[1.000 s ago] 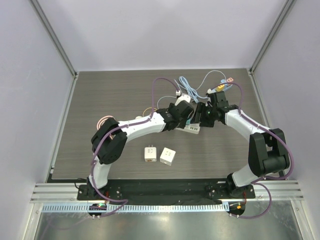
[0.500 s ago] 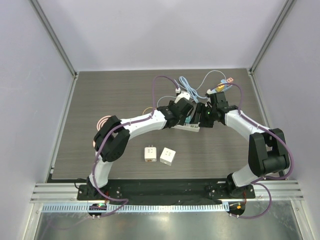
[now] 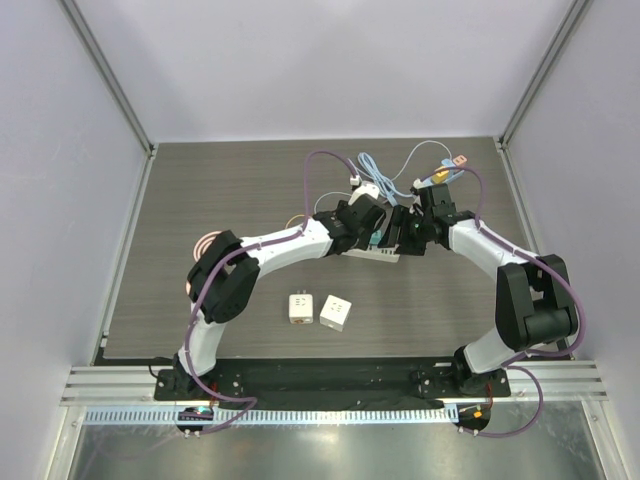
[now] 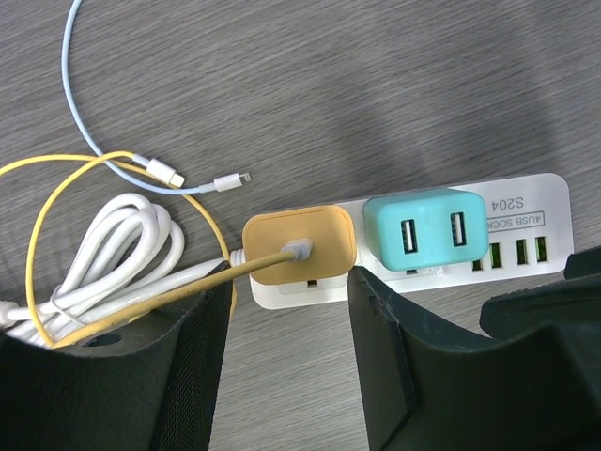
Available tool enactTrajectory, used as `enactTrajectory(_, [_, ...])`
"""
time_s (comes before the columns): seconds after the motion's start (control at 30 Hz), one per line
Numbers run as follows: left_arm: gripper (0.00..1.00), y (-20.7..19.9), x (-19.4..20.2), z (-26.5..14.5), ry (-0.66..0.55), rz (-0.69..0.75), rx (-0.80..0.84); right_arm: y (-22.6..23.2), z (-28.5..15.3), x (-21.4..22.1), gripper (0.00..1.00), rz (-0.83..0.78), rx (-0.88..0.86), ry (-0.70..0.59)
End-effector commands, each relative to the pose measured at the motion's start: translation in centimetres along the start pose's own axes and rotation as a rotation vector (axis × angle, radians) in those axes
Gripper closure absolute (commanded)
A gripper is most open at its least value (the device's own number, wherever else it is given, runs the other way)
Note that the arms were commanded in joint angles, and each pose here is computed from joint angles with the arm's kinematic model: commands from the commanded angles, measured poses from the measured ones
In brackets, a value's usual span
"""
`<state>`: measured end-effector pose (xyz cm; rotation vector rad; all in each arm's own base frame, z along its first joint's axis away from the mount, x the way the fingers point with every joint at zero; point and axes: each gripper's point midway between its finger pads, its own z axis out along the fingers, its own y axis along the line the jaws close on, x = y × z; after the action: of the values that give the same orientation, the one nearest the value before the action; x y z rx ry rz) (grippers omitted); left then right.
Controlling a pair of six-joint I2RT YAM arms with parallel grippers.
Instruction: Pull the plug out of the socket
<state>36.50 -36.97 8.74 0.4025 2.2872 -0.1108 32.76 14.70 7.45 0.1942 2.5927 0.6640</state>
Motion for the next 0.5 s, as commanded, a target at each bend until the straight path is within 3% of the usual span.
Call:
enactTrajectory(0.0, [0.47, 0.3, -2.1, -1.5, -0.044, -0.027, 0.019, 0.5, 0.0, -0.7, 0.39, -0.007, -0.025, -0.026])
enactTrajectory(0.23, [0.46, -0.5, -1.7, -7.1, 0.006, -0.049, 0.195, 0.6, 0.0, -0.5, 0.39, -0.006, -0.035, -0.022])
enactTrajectory(0.47, [0.44, -0.1, -6.8, -12.2, 0.047, -0.187, 0.353, 0.7, 0.0, -0.5, 0.39, -0.003, -0.041, -0.024])
